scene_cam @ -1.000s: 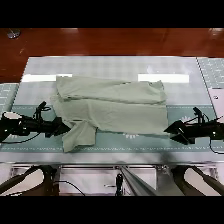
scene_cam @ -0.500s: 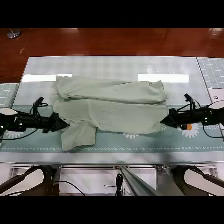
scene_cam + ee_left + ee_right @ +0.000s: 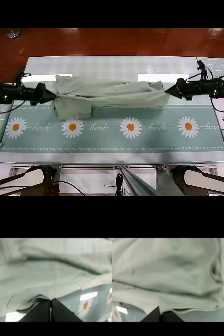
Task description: Fold the shirts.
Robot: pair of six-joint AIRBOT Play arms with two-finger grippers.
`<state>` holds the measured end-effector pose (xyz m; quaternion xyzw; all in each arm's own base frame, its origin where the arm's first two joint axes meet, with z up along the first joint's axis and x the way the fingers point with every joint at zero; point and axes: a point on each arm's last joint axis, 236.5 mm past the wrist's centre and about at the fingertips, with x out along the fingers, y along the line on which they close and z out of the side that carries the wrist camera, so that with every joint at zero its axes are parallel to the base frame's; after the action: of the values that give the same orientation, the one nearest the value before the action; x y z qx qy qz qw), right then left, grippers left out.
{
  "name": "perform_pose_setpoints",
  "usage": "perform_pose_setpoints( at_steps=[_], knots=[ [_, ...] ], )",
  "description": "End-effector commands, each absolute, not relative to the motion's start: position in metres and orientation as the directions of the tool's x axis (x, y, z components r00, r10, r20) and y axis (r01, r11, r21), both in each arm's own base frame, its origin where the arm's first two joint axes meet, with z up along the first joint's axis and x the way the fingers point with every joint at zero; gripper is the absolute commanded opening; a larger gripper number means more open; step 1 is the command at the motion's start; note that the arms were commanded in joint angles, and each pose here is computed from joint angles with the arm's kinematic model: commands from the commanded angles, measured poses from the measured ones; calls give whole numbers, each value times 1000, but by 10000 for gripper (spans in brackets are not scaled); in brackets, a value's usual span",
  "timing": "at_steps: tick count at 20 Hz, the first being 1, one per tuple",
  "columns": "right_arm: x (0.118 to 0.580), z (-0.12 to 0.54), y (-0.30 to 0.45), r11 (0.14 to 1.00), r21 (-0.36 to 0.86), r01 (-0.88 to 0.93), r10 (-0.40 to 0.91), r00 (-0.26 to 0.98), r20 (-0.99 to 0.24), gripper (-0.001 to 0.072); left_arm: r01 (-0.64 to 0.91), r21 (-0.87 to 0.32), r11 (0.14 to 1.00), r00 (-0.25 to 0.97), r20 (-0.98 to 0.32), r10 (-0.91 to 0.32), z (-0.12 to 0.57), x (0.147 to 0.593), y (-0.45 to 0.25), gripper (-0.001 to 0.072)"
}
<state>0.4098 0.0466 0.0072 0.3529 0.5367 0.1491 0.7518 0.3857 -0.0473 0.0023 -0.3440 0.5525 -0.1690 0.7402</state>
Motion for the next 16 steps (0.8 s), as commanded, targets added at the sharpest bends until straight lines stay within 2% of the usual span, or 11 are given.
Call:
perform_pose_setpoints(
  at_steps=[1, 5, 11, 12, 13, 14, 15, 16],
  knots=[
    [466, 11, 39, 696, 699, 166, 578, 449, -682, 24, -99, -691, 716, 394, -688, -609, 8, 459, -56, 21],
    [500, -9, 29, 672, 709, 214, 580, 444, -683, 24, -150, -714, 684, 374, -681, -630, -10, 517, -52, 21],
    [514, -54, 27, 629, 721, 292, 596, 414, -688, 26, -213, -716, 665, 302, -695, -652, -56, 530, -50, 21],
    [517, -55, 30, 613, 736, 286, 610, 420, -672, 72, -199, -714, 671, 311, -695, -648, -58, 532, -48, 27],
    [520, -53, 35, 596, 759, 261, 632, 430, -645, 331, -174, -712, 680, 310, -695, -648, -58, 532, -49, 156],
    [522, -49, 38, 592, 771, 235, 645, 436, -628, 618, -173, -714, 678, 302, -694, -653, -56, 530, -49, 517],
    [522, -42, 34, 603, 773, 198, 654, 432, -621, 626, -161, -711, 684, 274, -699, -661, -51, 523, -46, 703],
    [520, -35, 23, 616, 766, 184, 653, 424, -627, 626, -159, -684, 712, 247, -726, -642, -48, 517, -32, 701]
  ],
)
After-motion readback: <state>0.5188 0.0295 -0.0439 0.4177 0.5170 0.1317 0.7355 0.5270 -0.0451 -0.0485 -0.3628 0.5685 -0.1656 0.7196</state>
